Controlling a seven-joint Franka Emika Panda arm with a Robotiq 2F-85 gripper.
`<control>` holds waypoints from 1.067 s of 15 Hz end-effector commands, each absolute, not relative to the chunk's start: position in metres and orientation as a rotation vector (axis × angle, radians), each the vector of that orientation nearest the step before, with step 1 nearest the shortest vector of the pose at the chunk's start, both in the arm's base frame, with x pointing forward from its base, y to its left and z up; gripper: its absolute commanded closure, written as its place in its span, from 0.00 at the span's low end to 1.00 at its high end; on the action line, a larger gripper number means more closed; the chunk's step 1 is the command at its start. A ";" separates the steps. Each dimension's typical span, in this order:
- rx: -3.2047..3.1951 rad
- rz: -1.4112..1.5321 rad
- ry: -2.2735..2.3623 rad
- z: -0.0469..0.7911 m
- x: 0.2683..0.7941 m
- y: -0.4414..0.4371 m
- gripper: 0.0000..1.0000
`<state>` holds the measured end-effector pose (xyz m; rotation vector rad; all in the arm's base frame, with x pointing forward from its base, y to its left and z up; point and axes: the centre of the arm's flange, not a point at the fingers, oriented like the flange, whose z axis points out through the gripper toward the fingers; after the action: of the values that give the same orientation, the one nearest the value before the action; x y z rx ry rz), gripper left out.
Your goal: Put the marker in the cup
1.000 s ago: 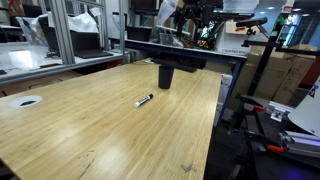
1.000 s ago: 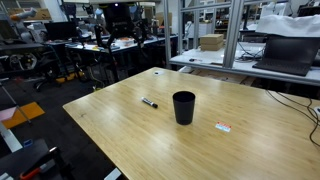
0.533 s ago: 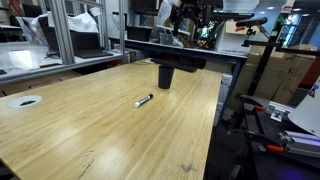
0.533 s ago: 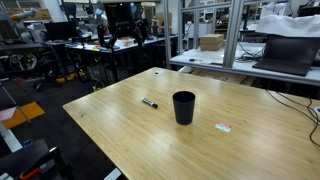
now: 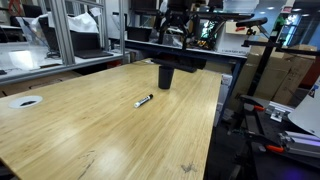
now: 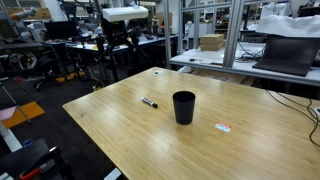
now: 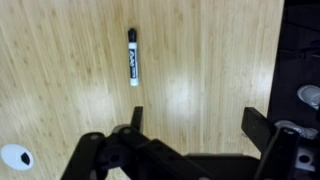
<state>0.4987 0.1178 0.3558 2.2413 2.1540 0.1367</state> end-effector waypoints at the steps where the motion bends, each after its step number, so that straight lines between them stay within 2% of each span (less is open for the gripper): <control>1: 2.037 0.294 2.340 0.331 0.540 0.150 0.00; 3: 1.950 0.341 2.422 0.314 0.555 0.166 0.00; 11: 1.749 -0.183 2.467 0.263 0.598 0.204 0.00; 16: 1.847 -0.295 2.322 0.242 0.611 0.229 0.00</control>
<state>0.5949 0.2199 0.2501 1.7824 2.4012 -0.2357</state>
